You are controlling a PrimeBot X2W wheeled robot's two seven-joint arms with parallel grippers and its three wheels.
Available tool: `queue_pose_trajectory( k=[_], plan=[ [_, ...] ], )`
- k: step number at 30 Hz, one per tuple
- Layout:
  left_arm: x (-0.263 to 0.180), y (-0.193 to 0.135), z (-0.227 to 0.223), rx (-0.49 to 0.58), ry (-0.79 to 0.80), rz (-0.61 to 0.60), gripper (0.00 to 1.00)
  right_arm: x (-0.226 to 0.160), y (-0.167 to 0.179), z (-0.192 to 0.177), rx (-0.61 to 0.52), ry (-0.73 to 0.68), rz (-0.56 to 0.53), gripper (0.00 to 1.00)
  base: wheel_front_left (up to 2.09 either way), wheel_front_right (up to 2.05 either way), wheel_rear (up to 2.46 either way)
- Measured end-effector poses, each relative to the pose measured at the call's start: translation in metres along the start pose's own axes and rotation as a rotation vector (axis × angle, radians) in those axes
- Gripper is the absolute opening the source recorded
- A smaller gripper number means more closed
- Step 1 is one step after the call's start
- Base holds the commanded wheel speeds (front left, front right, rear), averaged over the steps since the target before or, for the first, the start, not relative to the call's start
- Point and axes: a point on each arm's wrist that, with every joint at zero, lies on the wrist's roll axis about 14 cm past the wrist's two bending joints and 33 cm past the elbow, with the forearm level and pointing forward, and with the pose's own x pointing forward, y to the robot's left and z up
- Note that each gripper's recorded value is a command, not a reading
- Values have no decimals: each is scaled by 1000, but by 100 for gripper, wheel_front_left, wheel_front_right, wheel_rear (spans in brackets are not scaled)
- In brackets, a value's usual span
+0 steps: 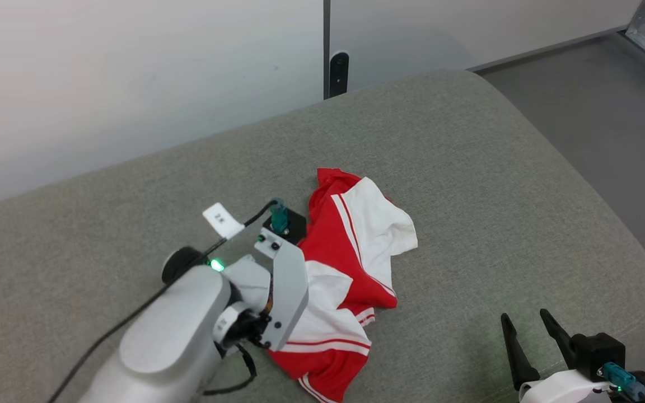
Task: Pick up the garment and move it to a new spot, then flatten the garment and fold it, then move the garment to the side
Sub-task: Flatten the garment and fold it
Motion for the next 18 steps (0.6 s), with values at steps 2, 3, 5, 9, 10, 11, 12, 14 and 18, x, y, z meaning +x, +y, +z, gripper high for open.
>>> queue_pose_trajectory(
  k=[2,3,5,9,10,11,12,14,18],
  plan=[
    [-4,2,3,7,-1,1,0,0,-1,-1,1,3,-2,100,0,0,0],
    [-6,2,3,7,4,-2,0,0,-1,-2,1,6,-3,100,0,0,0],
    [-11,7,1,20,15,10,0,0,-2,-3,0,8,-4,100,0,0,0],
    [-28,18,2,45,4,33,0,1,-3,-4,1,12,-3,100,0,0,0],
    [-32,21,1,49,2,36,0,2,-2,-4,0,14,-1,100,0,0,0],
    [-36,23,2,54,-6,39,0,2,-1,-5,0,17,2,100,0,0,0],
    [-40,27,0,55,-5,46,0,3,0,-5,-1,18,6,100,0,0,0],
    [-49,38,-7,61,6,72,0,5,2,-5,-2,20,13,100,0,0,0],
    [-62,57,-26,44,41,102,0,9,7,-6,-6,26,27,100,0,0,0]
  ],
)
